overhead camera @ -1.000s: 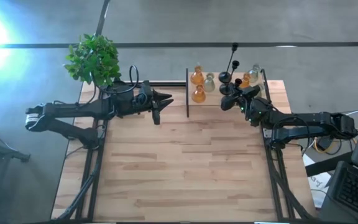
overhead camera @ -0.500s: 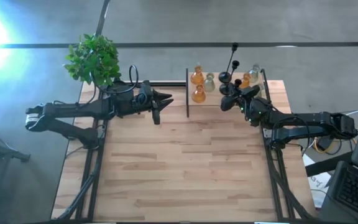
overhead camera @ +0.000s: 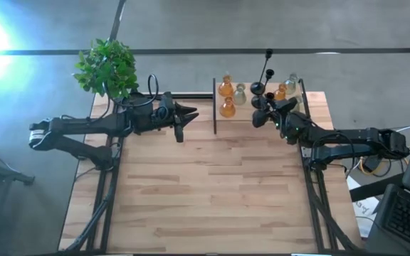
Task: Pick & Place candle stick holders
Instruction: Put the black candle holder on the shelf
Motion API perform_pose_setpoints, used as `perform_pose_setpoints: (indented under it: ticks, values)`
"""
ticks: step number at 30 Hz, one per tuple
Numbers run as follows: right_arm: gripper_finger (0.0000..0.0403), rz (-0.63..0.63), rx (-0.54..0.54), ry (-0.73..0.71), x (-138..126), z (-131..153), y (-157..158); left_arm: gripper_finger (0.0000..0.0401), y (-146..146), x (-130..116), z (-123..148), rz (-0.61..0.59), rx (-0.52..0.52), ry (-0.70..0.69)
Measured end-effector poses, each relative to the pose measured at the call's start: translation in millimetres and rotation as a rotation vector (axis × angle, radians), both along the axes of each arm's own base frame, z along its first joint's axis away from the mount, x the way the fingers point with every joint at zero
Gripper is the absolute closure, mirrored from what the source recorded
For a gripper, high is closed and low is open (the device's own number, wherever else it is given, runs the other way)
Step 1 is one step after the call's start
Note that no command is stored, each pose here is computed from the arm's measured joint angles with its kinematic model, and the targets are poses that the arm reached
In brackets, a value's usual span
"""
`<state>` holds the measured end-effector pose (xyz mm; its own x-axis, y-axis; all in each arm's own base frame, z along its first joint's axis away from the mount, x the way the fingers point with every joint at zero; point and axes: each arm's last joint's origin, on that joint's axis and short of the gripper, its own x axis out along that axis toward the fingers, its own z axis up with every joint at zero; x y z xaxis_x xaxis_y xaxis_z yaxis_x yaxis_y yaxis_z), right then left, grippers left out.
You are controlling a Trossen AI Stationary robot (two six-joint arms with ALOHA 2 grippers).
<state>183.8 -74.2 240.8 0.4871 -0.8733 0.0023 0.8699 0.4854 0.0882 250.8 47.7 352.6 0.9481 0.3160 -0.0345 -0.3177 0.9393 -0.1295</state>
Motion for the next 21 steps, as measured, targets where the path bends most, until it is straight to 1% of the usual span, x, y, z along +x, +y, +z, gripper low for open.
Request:
perform_pose_setpoints:
  ticks: [5, 10, 15, 21]
  values:
    - [0.0272, -0.003, 0.025, 0.013, -0.1, -3.3, 0.0, 0.0302, 0.0, 0.0, 0.0, 0.0, 0.0, 0.0]
    - [0.0256, -0.003, 0.021, 0.018, -0.1, -3.3, 0.0, 0.0302, -0.1, 0.0, 0.0, -0.001, 0.0, 0.0]
    - [0.025, -0.003, 0.02, 0.02, -0.1, -3.3, 0.1, 0.0302, -0.1, 0.0, 0.0, -0.001, 0.0, 0.0]
    - [0.0252, -0.002, 0.019, 0.017, -0.4, -2.8, 0.3, 0.0302, 0.0, 0.0, 0.0, 0.0, 0.0, 0.0]
